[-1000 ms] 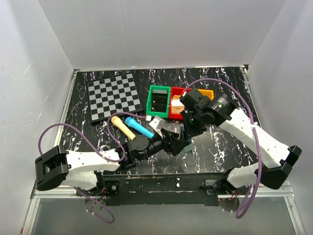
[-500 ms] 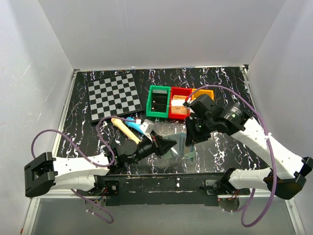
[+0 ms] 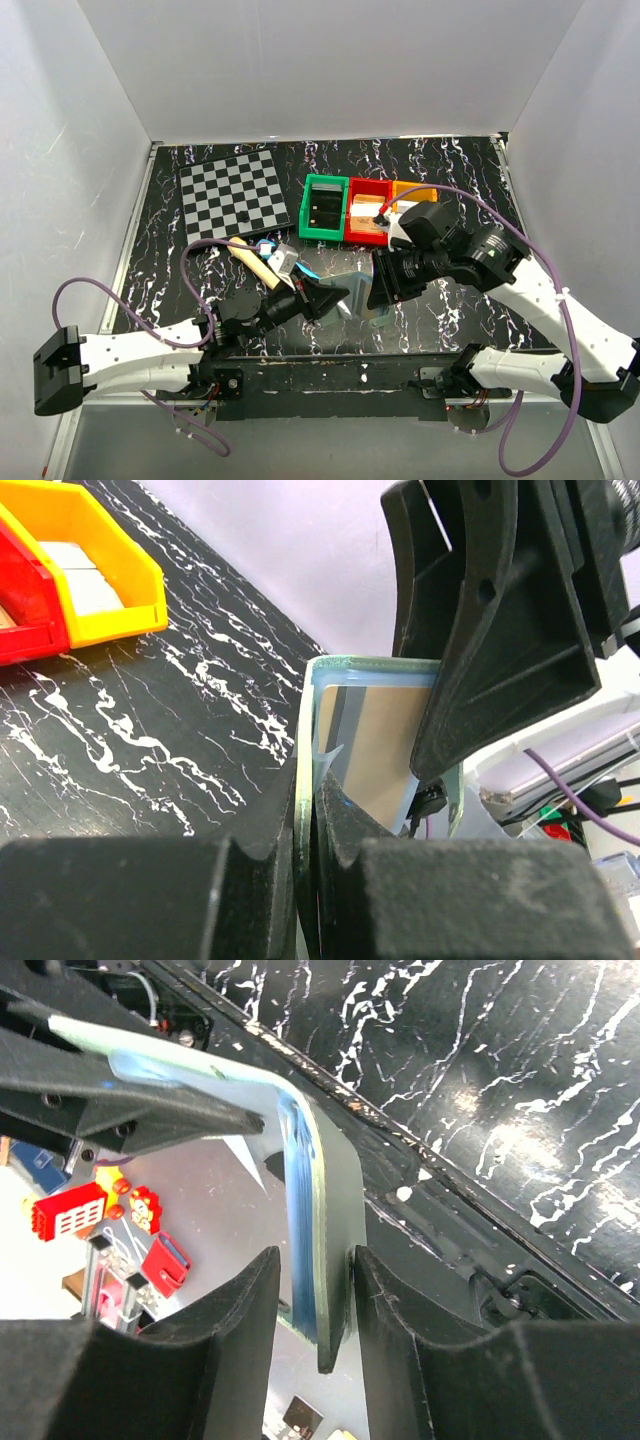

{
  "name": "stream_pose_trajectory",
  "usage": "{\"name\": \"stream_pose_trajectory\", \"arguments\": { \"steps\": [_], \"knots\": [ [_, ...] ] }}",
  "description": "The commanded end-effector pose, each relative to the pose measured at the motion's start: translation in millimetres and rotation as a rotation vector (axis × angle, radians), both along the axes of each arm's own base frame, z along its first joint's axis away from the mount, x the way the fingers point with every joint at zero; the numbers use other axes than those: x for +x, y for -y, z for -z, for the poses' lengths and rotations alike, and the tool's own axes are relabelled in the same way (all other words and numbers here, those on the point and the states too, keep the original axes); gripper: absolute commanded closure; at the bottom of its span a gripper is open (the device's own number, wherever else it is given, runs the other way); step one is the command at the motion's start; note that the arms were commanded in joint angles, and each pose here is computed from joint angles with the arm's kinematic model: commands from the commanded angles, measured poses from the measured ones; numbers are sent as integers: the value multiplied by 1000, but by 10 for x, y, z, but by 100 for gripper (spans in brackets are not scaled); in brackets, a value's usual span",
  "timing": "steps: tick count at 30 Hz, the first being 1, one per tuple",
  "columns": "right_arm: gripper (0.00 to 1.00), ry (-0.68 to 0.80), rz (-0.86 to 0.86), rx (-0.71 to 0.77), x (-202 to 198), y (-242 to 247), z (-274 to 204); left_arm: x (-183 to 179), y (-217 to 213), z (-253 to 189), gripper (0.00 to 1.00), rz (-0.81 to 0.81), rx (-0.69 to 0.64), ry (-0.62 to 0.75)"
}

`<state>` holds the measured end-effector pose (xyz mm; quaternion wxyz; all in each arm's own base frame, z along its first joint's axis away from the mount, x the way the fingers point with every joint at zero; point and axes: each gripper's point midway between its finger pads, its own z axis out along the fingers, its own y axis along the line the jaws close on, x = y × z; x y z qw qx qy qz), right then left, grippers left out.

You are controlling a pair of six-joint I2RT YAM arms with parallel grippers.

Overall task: Take the credit cards out of the card holder
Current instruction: Open the card holder at the center of the board.

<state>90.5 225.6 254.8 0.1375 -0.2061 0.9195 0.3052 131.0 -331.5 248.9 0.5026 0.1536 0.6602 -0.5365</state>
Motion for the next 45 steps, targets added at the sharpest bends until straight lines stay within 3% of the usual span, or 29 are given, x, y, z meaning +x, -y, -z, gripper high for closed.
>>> {"name": "stream_pose_trajectory", "arguments": {
  "steps": [1, 8, 21, 26, 30, 34, 39, 41, 45],
  "knots": [
    [56, 14, -50, 146, -89, -94, -187, 63, -122, -268, 100, -55, -73, -1],
    [62, 18, -48, 156, -103, -62, -124, 9, -213, -548, 100, -44, -107, 24],
    [59, 36, -43, 64, -158, 265, 140, -97, -440, -929, 100, -33, -77, 23],
    [58, 30, 142, -79, 66, 558, 342, -148, -505, -1027, 100, -19, -67, 11],
    [58, 131, 351, -188, 341, 924, 325, -140, -570, -967, 100, -40, 2, -38],
    [56, 305, 337, 100, 398, 711, -269, -86, -655, -923, 100, -88, 61, -71],
    [28, 420, 177, 400, 158, 469, -998, -4, -711, -869, 100, -145, 106, -89],
    [18, 404, 129, 441, 84, 401, -1133, 12, -693, -851, 100, -149, 112, -92],
    [12, 394, 99, 445, 117, 298, -1174, 7, -600, -843, 100, -128, 119, -96]
  ]
}}
